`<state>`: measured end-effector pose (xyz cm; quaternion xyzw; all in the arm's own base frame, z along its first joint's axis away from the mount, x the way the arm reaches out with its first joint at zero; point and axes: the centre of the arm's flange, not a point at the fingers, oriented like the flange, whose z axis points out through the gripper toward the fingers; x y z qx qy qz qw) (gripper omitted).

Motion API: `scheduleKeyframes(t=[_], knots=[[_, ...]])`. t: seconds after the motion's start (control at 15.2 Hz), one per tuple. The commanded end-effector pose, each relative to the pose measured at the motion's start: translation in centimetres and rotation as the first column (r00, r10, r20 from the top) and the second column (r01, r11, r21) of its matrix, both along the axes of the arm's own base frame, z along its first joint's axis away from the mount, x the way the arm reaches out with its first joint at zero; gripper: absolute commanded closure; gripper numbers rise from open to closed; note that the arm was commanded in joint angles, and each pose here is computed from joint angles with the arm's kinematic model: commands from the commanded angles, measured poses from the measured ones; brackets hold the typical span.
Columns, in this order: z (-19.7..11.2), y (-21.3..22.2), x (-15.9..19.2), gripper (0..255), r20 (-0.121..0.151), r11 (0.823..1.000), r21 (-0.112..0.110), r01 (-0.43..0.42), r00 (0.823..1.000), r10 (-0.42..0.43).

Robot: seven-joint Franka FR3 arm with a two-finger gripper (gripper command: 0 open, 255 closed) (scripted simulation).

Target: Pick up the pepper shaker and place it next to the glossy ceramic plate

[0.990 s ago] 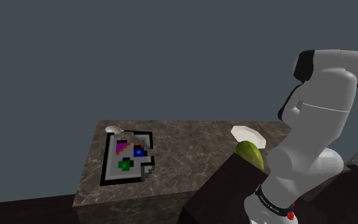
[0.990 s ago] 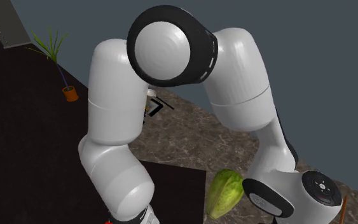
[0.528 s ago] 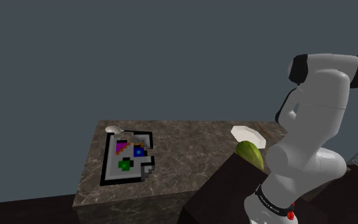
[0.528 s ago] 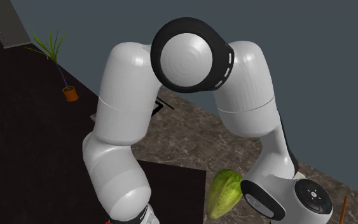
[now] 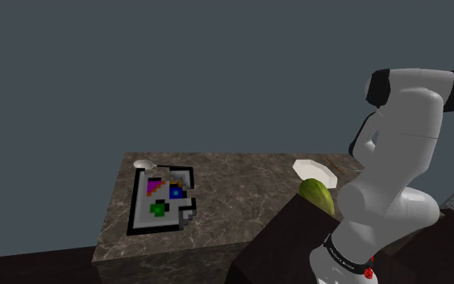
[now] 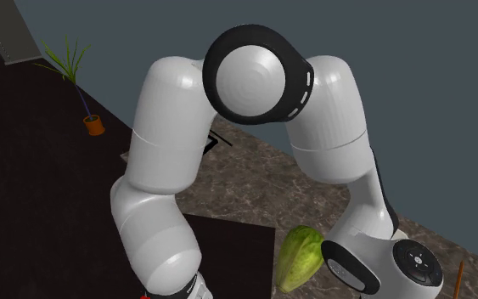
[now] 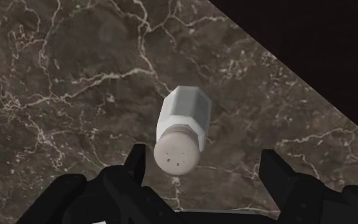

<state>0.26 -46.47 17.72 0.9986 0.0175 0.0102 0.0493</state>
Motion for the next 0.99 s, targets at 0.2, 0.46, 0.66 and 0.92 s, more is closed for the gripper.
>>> scheduleKeyframes(t=[0.2,0.46,0.66,0.92], knots=[[1.3,0.1,0.0,0,0.0,1.0,0.0,0.0,1.0,0.0],[5.0,0.5,-0.1,0,0.0,1.0,0.0,0.0,1.0,0.0],[5.0,0.5,-0.1,0,0.0,1.0,0.0,0.0,1.0,0.0],[5.0,0.5,-0.1,0,0.0,1.0,0.0,0.0,1.0,0.0]])
